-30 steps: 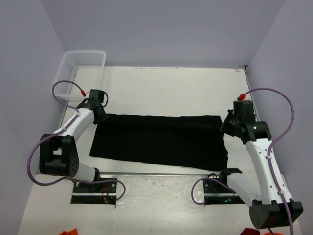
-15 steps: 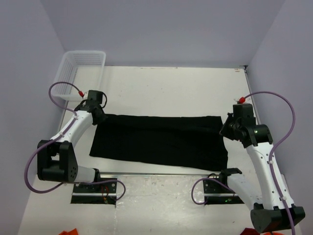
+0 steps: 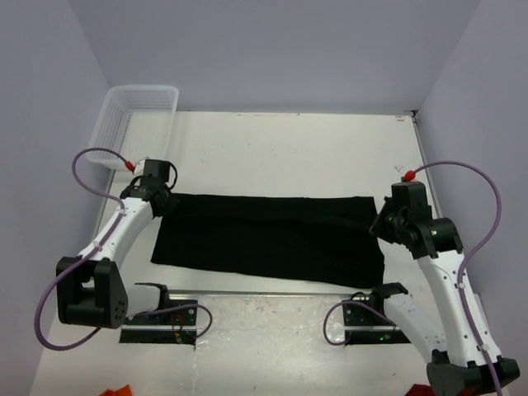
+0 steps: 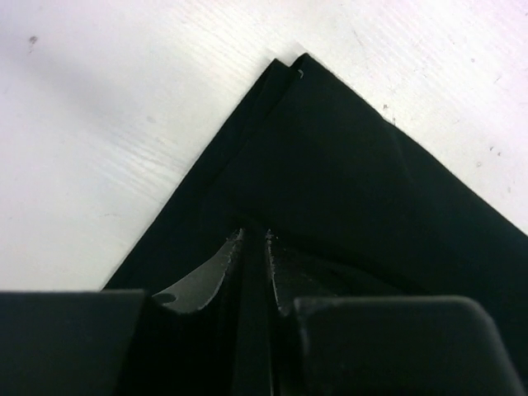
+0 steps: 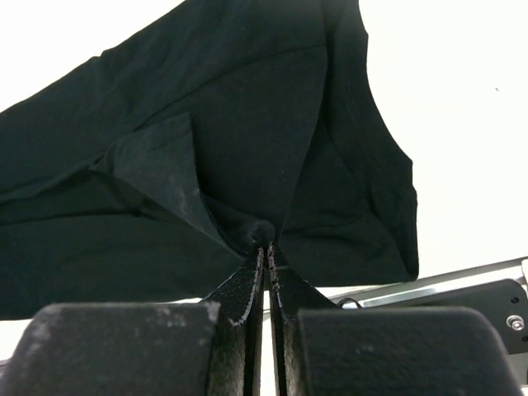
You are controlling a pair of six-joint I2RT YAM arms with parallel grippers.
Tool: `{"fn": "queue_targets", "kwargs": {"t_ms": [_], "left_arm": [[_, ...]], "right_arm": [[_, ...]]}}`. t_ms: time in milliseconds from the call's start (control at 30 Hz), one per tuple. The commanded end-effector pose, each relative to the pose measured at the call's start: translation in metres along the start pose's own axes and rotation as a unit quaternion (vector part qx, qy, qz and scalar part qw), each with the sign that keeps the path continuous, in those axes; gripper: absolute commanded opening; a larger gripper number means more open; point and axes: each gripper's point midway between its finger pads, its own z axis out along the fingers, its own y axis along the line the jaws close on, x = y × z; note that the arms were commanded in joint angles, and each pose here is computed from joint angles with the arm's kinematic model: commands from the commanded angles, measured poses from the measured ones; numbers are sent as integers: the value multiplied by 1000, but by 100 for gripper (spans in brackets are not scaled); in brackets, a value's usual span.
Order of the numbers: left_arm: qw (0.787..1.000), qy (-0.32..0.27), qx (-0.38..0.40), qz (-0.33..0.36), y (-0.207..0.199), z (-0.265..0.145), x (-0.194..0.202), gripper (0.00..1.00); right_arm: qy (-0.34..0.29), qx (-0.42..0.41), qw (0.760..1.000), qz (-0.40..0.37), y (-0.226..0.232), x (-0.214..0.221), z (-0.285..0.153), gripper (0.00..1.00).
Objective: Fold and stack the t-shirts
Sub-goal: Fold the other side of the tshirt into a rectangle
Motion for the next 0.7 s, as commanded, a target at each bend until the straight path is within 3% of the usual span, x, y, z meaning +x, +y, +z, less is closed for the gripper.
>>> {"fn": "queue_targets", "kwargs": {"t_ms": [0, 100, 267, 333, 367, 433, 500, 600, 667], "left_arm": [[998, -39, -1, -50, 8, -21, -11, 16], [994, -71, 6, -77, 12, -38, -22, 12], [987, -133, 50, -79, 3, -70, -56, 19], [988, -129, 55, -68, -5, -73, -64, 20], [988, -129, 56, -56, -7, -75, -68, 20], [991, -114, 49, -42, -10, -67, -66, 20], [992, -107, 51, -38, -13, -60, -61, 20], [992, -107, 66, -28, -23, -51, -58, 20], [992, -104, 75, -21, -33, -43, -56, 20]], "right_arm": [[-13, 14, 1000, 19, -8, 2, -6, 0], [-15, 14, 1000, 24, -10, 4, -11, 0], [-11, 12, 999, 33, -14, 13, -18, 5], [-15, 10, 999, 43, -18, 19, -22, 16], [-5, -1, 999, 45, -15, 26, -25, 33], [-17, -4, 998, 58, -19, 27, -34, 44], [-24, -9, 998, 55, -20, 27, -40, 62], [-51, -37, 997, 41, -5, 9, -38, 63], [-21, -47, 998, 22, 17, 0, -28, 62]]}}
